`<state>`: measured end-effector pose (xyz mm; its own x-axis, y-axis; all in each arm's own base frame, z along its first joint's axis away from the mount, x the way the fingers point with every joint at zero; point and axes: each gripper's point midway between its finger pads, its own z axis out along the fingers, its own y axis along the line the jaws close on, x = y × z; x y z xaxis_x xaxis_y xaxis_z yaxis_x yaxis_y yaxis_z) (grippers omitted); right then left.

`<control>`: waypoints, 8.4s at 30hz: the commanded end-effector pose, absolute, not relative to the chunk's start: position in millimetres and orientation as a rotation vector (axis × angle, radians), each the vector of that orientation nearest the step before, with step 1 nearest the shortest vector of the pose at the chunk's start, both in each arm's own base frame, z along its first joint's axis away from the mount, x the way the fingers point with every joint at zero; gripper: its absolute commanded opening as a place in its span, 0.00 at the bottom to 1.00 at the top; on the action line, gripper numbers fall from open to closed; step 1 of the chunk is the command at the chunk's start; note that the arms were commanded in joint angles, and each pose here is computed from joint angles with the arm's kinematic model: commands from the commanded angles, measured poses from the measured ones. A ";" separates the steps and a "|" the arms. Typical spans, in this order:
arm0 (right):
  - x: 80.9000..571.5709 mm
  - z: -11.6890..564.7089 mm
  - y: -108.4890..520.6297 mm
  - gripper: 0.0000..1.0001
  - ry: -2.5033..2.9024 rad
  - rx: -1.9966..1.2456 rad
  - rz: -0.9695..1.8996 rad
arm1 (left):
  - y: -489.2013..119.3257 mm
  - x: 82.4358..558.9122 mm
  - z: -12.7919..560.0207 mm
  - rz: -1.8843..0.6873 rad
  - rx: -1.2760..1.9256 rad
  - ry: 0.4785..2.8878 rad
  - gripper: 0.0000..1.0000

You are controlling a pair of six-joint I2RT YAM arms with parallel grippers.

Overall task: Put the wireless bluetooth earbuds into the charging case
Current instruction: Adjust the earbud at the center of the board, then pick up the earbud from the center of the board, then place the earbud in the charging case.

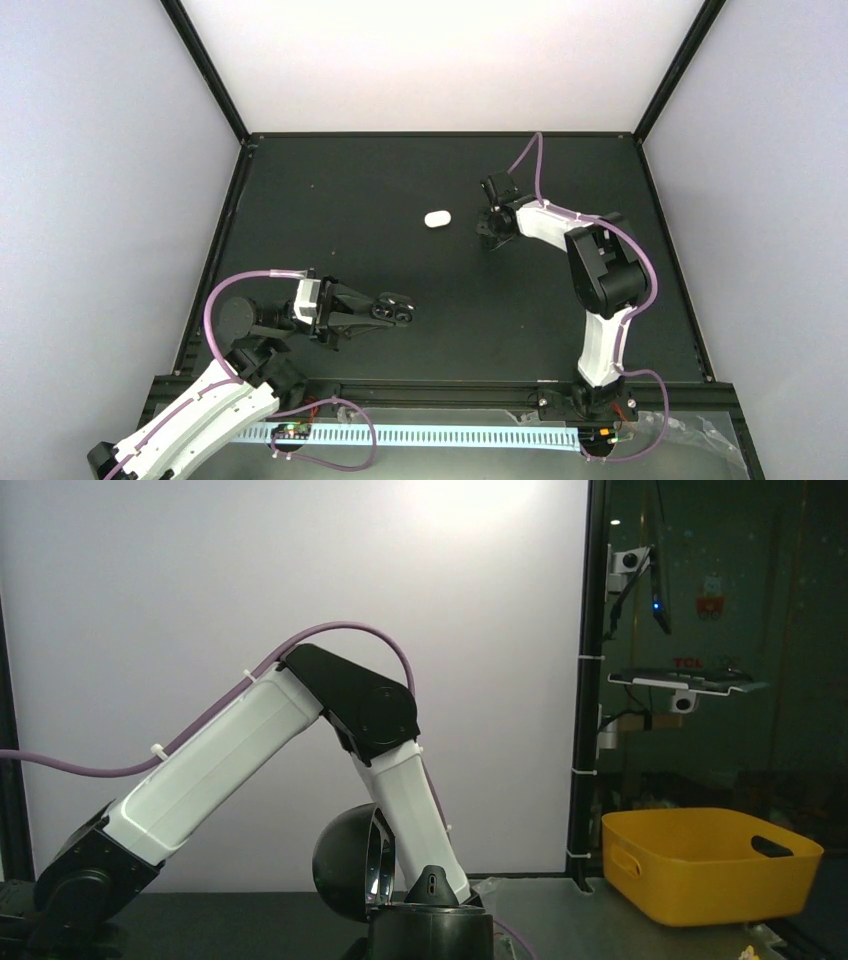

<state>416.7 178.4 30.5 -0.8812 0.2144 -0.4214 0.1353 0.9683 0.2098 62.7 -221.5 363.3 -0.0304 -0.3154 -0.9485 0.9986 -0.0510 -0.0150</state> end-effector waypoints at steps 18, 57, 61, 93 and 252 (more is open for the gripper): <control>409.2 51.6 175.2 0.21 2.624 0.047 0.111 | -220.8 61.8 365.9 -1.382 0.992 0.951 0.02; 242.9 30.8 278.0 0.28 2.270 -1.460 0.135 | -212.4 39.6 375.8 -1.408 1.026 0.880 0.01; 238.3 25.7 284.0 0.36 2.305 -1.476 0.172 | -213.5 39.9 375.6 -1.409 1.028 0.883 0.02; 246.6 54.4 202.0 0.30 2.624 0.355 0.481 | -219.3 52.1 366.4 -1.362 1.007 0.947 0.02; 80.5 433.7 277.2 0.01 1.442 -1.337 0.866 | -279.9 96.1 383.0 -1.412 1.083 0.944 0.02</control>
